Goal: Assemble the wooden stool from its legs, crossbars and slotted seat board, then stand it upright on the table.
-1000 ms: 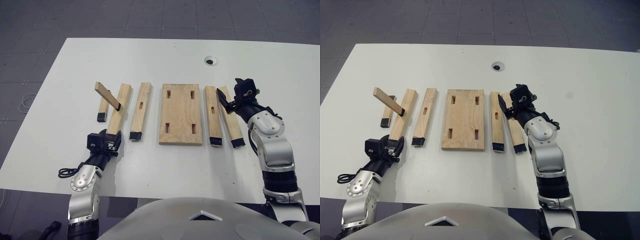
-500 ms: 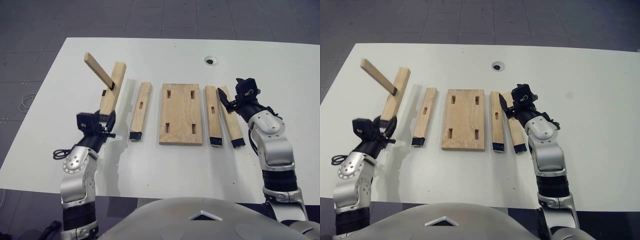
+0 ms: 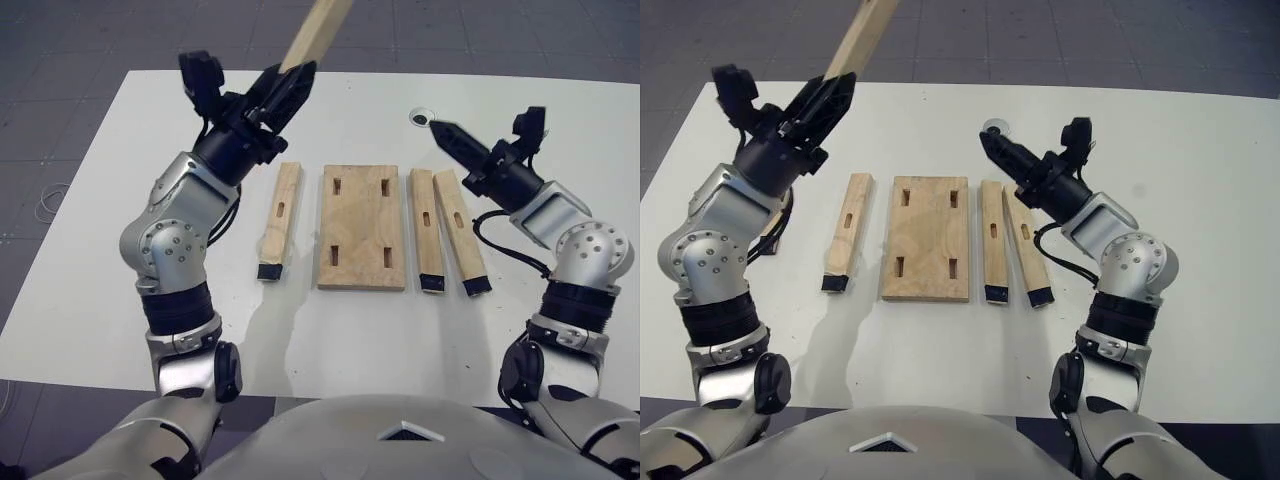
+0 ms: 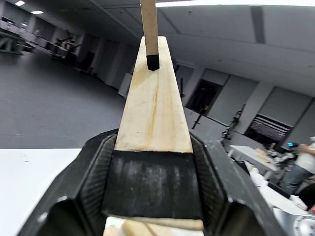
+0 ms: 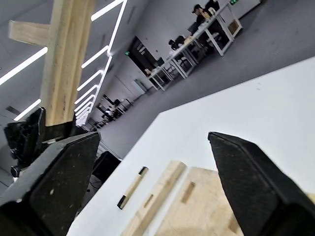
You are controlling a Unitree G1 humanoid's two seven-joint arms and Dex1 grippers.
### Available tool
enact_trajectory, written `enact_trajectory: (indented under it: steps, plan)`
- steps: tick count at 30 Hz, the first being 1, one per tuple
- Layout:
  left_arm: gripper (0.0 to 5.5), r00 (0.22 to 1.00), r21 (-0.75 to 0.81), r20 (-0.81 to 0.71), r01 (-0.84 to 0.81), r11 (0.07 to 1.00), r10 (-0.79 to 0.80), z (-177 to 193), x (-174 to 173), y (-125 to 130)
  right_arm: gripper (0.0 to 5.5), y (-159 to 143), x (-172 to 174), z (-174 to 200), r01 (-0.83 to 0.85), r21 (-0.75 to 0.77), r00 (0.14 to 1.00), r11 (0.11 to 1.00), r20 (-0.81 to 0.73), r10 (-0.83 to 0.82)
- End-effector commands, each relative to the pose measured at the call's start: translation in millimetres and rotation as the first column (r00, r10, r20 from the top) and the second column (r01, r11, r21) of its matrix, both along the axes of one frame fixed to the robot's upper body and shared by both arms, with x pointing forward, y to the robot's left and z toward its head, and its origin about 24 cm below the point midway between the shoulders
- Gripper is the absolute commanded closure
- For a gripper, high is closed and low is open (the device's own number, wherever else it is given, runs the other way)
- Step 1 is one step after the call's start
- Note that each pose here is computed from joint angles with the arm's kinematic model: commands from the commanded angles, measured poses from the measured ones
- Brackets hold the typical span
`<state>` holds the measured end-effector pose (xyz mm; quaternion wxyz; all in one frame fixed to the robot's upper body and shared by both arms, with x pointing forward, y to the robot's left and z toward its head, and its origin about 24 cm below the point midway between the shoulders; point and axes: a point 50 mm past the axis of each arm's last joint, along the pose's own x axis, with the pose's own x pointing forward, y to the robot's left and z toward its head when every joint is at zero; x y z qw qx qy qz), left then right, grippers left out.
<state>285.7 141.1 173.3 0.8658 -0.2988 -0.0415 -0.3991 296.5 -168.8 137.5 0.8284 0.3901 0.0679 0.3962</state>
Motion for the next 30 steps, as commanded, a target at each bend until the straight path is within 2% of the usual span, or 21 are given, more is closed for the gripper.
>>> enact_trajectory:
  steps: [1, 3, 6, 14, 25, 30]
  plan:
    - [3.45, 0.99, -0.091, -0.026, 0.134, 0.987, -0.137, 6.2, -4.6, -18.3, 0.78, 12.8, -0.5, 21.9, -0.11, 0.143, 0.993, 0.984, 0.049, 0.104]
    - [3.45, 0.984, -0.119, -0.038, 0.168, 0.979, -0.173, 5.6, -8.2, -20.5, 0.33, 15.1, -2.4, 28.3, -0.135, 0.186, 0.99, 0.973, 0.067, 0.124]
    - [3.45, 0.974, -0.156, -0.046, 0.212, 0.965, -0.222, 5.3, -13.9, -23.3, 0.0, 18.7, -7.2, 35.5, -0.19, 0.233, 0.981, 0.954, 0.09, 0.173]
    - [3.46, 0.933, -0.247, -0.083, 0.321, 0.914, -0.35, -1.8, -29.0, -27.4, 0.0, 31.5, -11.6, 51.8, -0.334, 0.295, 0.942, 0.895, 0.15, 0.301]
    - [3.46, 0.906, -0.263, -0.125, 0.363, 0.894, -0.404, -11.1, -37.0, -30.9, 0.0, 48.8, -14.3, 60.7, -0.415, 0.309, 0.91, 0.856, 0.161, 0.383]
    - [3.46, 0.909, -0.254, -0.133, 0.354, 0.9, -0.396, -12.9, -38.4, -28.6, 0.97, 45.6, -10.0, 61.7, -0.393, 0.319, 0.919, 0.862, 0.141, 0.367]
